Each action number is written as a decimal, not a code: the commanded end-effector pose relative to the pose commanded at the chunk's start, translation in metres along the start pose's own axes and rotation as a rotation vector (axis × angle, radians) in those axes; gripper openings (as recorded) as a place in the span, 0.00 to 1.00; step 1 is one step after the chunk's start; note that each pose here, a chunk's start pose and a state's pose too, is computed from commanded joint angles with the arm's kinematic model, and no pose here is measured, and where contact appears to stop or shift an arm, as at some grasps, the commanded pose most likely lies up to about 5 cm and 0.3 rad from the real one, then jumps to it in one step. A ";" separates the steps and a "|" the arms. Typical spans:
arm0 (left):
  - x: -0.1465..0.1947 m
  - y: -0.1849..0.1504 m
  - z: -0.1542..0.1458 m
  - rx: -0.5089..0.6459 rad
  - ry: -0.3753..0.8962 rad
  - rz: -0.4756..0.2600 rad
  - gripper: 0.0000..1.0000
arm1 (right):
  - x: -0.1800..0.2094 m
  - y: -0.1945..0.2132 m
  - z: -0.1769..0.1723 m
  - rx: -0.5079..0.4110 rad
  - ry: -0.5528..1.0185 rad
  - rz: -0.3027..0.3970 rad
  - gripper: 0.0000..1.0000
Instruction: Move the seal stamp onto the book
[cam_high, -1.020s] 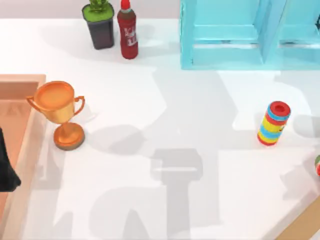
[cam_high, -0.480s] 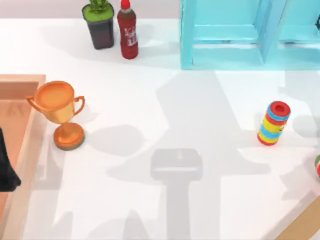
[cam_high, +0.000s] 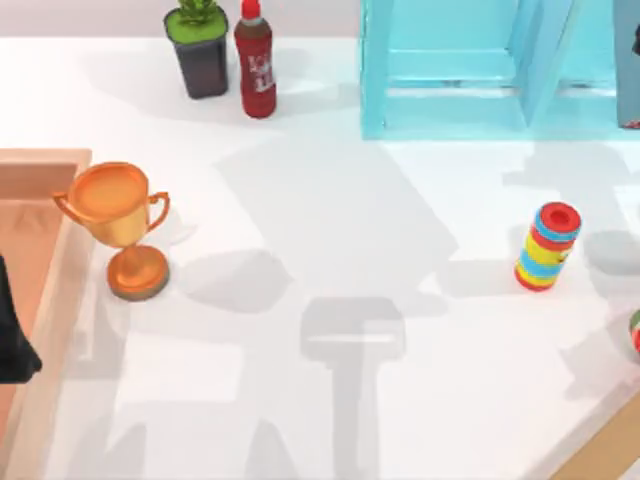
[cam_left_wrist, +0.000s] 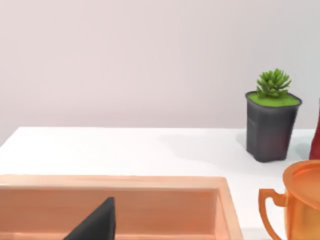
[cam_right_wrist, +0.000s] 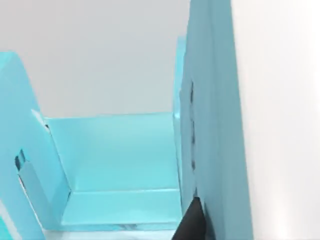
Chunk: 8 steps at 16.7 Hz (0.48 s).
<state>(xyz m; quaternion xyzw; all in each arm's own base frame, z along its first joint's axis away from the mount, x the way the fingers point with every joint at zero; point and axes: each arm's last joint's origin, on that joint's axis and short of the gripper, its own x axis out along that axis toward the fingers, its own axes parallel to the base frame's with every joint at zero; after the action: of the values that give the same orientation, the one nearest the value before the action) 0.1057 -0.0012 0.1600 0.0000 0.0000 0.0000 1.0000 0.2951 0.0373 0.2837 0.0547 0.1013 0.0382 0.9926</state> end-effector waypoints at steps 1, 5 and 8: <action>0.000 0.000 0.000 0.000 0.000 0.000 1.00 | 0.006 0.019 -0.005 -0.086 0.005 0.008 0.00; 0.000 0.000 0.000 0.000 0.000 0.000 1.00 | 0.019 0.107 -0.050 -0.529 0.055 0.057 0.00; 0.000 0.000 0.000 0.000 0.000 0.000 1.00 | 0.008 0.172 -0.095 -0.912 0.075 0.090 0.00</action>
<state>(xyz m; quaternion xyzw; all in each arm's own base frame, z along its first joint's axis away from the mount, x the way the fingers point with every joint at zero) 0.1057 -0.0012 0.1600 0.0000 0.0000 0.0000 1.0000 0.2724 0.2183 0.2093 -0.3850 0.1075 0.1239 0.9082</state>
